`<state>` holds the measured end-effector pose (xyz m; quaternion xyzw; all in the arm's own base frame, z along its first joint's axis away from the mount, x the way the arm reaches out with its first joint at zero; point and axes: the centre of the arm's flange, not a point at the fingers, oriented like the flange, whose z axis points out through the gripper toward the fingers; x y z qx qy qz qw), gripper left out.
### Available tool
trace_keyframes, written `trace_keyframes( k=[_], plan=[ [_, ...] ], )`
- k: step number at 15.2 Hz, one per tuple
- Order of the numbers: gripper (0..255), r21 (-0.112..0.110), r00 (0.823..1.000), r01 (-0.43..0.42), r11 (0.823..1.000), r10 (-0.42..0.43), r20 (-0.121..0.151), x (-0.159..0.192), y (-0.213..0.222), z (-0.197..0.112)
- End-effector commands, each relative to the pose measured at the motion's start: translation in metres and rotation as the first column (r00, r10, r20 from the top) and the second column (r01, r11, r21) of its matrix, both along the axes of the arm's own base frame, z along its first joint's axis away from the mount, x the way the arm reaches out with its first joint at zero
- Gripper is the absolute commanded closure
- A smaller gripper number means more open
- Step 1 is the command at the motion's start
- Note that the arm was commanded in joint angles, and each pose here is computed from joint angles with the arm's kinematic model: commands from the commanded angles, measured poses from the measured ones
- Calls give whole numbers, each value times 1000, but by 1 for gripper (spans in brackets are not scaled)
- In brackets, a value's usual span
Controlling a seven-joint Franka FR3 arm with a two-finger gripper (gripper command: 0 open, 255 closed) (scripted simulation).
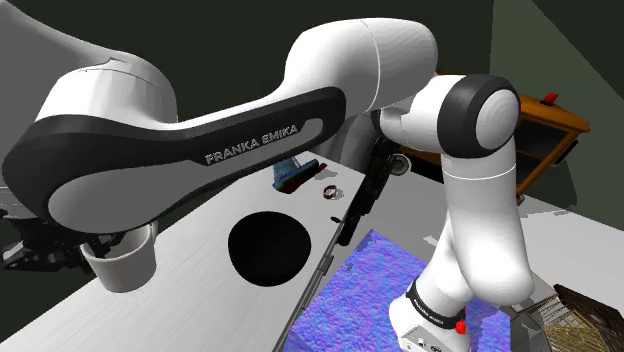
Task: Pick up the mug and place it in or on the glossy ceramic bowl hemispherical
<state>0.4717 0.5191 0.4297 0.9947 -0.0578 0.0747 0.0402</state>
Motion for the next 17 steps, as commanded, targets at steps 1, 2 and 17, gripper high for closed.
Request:
trace_keyframes(
  k=[1, 2, 17],
  plan=[
    [255, 0, 1000, 0, 1000, 0, 0, 1, 0, 12],
    [255, 0, 1000, 0, 1000, 0, 0, 1, 0, 17],
    [255, 0, 1000, 0, 1000, 0, 0, -5, -12, 89]
  ],
)
